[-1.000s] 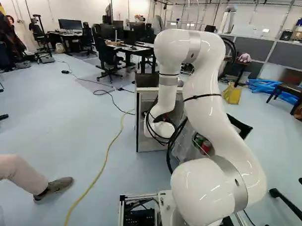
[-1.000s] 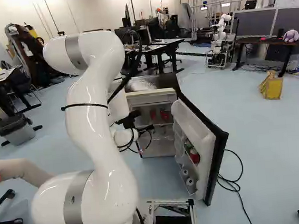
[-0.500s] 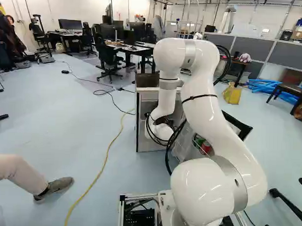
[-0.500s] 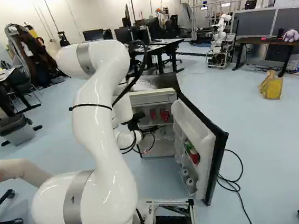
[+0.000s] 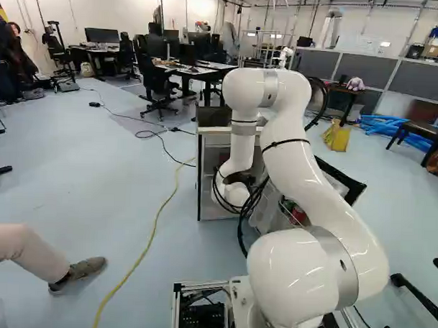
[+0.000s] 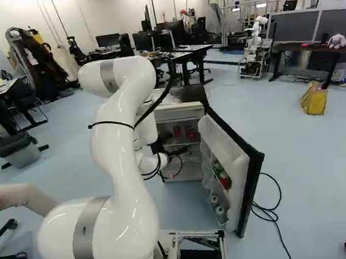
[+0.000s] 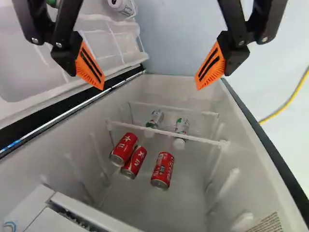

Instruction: Grab a drink from the fridge

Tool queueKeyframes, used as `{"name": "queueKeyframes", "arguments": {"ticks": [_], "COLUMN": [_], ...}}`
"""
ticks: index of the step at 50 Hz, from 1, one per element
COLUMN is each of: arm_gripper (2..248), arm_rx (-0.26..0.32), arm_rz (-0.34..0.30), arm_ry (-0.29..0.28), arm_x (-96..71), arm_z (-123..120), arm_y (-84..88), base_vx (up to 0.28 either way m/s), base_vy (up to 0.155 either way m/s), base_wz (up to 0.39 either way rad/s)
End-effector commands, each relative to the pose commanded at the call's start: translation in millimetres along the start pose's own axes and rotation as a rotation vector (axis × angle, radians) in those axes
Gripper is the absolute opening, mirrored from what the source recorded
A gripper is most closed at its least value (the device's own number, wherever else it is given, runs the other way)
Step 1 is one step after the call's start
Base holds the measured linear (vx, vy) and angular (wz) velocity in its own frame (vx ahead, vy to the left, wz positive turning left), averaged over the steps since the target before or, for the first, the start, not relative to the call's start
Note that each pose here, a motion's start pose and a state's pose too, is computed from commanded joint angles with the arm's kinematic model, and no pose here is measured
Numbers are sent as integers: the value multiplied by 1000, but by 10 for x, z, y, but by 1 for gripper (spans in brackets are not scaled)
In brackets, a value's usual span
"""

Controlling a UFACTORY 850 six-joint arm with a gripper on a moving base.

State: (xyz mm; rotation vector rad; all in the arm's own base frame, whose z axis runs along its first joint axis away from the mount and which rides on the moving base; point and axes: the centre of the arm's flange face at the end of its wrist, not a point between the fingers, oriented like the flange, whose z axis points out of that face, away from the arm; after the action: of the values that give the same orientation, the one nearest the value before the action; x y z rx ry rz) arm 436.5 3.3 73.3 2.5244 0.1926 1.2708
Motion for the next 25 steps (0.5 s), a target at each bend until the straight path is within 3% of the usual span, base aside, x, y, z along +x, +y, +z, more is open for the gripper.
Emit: {"name": "queueKeyframes", "arguments": {"ticks": [25], "arm_gripper": [247], "arm_rx": [10], "arm_rz": [-1], "arm_ry": [-2], "arm_x": [-81], "arm_z": [116], "arm_y": [8], "base_vx": [0], "base_vy": [0], "base_wz": [0]}}
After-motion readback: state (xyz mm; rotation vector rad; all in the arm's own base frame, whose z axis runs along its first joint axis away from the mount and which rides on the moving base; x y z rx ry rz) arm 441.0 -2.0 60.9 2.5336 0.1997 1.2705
